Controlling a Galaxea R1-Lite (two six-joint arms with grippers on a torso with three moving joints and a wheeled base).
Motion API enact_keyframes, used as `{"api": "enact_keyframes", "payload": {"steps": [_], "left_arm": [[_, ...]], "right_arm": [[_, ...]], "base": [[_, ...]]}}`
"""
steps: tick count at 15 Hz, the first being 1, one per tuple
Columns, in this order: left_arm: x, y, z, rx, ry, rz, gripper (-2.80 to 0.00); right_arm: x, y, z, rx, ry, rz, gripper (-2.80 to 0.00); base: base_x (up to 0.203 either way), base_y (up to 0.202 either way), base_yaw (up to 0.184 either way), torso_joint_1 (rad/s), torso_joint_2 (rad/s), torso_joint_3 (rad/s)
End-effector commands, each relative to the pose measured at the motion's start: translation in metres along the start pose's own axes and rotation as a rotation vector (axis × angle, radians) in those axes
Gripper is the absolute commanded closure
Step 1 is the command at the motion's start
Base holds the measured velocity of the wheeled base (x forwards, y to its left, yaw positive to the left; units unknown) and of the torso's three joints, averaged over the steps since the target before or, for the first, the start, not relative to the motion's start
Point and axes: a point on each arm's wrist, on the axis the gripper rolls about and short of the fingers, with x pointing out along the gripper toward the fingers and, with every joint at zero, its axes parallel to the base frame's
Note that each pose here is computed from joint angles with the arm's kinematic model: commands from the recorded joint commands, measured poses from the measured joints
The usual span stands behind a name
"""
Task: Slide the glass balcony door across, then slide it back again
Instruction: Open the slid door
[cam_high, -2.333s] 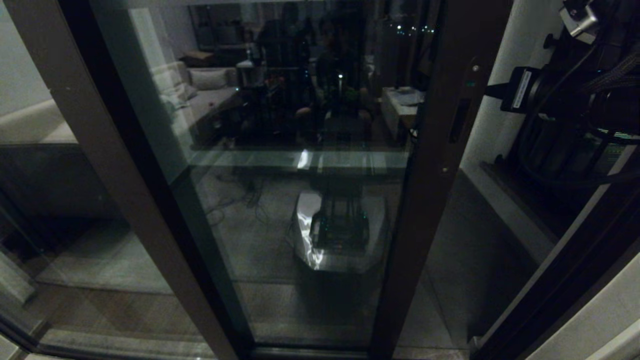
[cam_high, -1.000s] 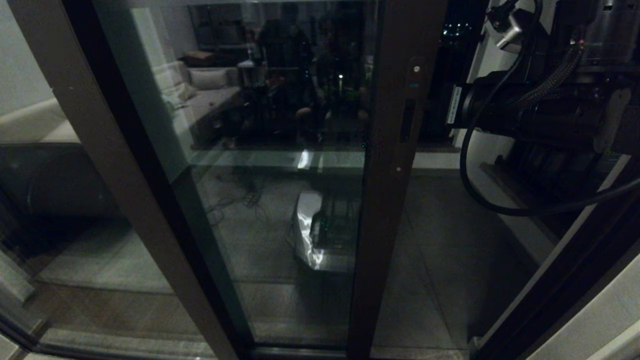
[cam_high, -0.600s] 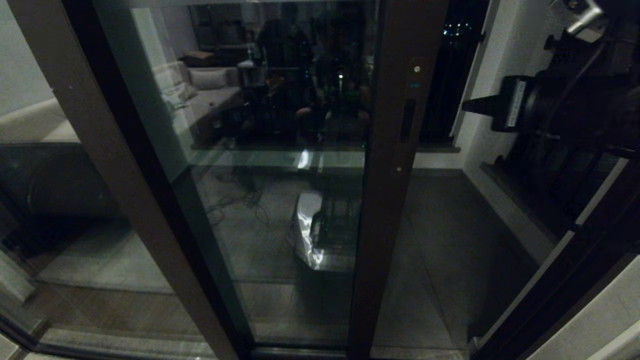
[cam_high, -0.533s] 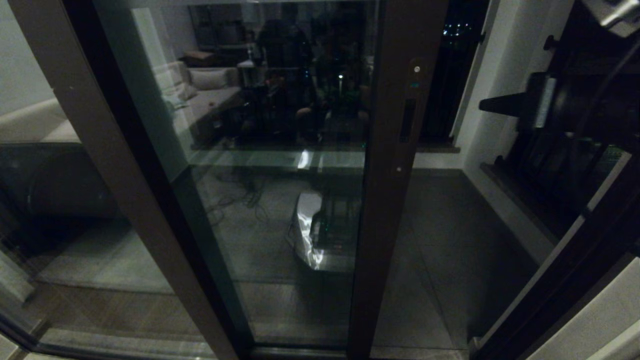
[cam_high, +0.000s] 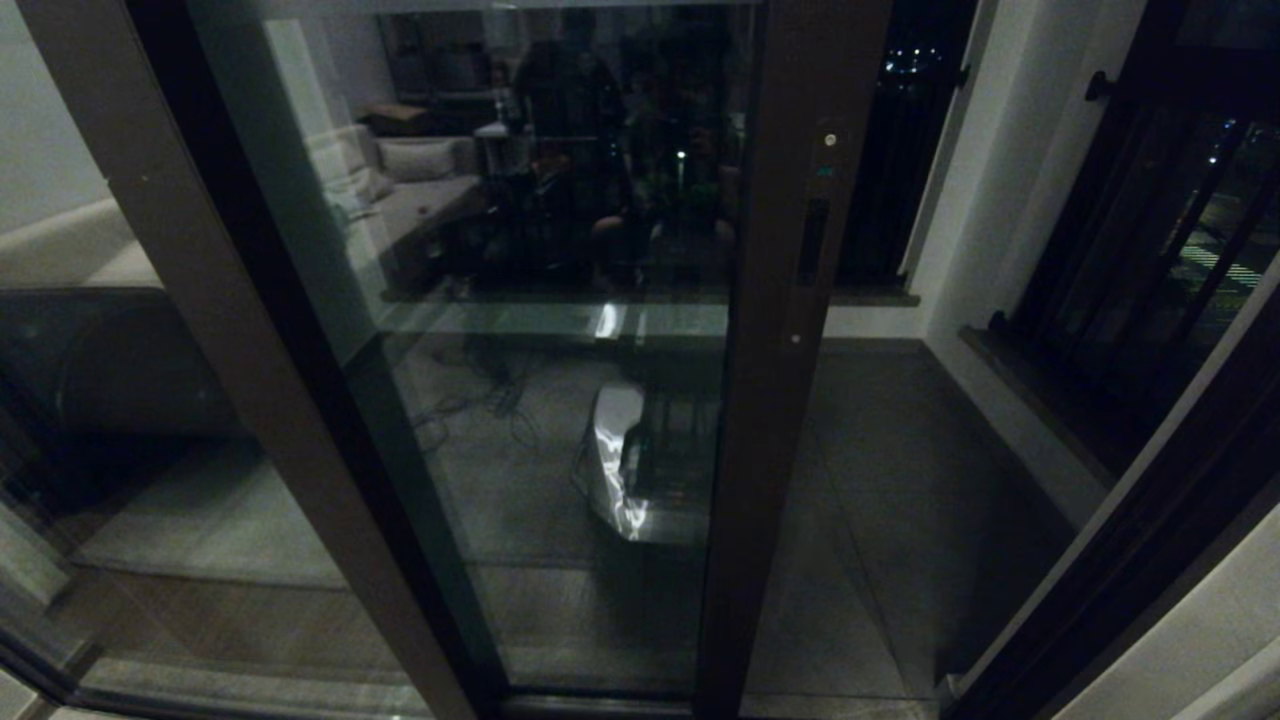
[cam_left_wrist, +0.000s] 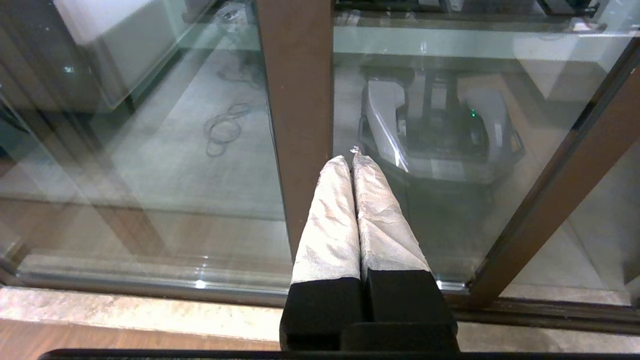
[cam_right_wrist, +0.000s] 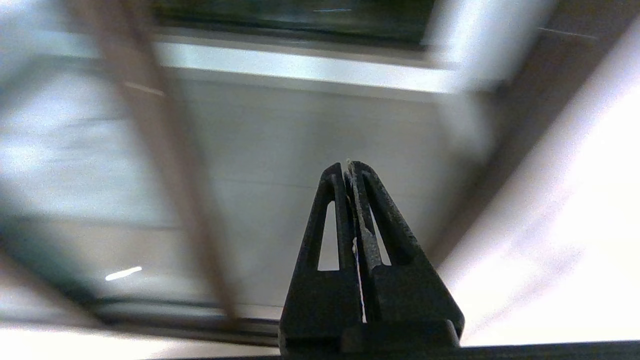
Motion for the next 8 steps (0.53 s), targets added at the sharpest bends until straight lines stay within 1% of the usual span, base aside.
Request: {"api": "enact_keyframes", "payload": {"steps": [1,2,4,6,7,8], "left_arm": [[0.0,0.0,0.0,0.001,0.001,0.0,0.0],[0.0,0.0,0.0,0.001,0.001,0.0,0.0],[0.0,0.0,0.0,0.001,0.001,0.0,0.0],[0.0,0.0,0.0,0.0,0.001,0.0,0.0],[0.0,0.0,0.0,0.0,0.001,0.0,0.0],[0.0,0.0,0.0,0.001,0.001,0.0,0.0]], "right_arm": [[-0.059,-0.01,-0.02,-0.028,-0.081,-0.192,0.0],[-0.075,-0.008,-0.026,-0.052,-0.104,-0.249,0.0],[-0.11,-0.001,-0.042,-0.102,-0.174,-0.308,0.0],[-0.143,0.007,-0.065,-0.138,-0.251,-0.3,0.0],[-0.154,0.01,-0.081,-0.151,-0.261,-0.283,0.0],[-0.159,0.014,-0.101,-0.159,-0.244,-0.257,0.0]], "base": [[0.0,0.0,0.0,0.0,0.0,0.0],[0.0,0.0,0.0,0.0,0.0,0.0],[0.0,0.0,0.0,0.0,0.0,0.0],[0.0,0.0,0.0,0.0,0.0,0.0],[0.0,0.0,0.0,0.0,0.0,0.0],[0.0,0.0,0.0,0.0,0.0,0.0]]}}
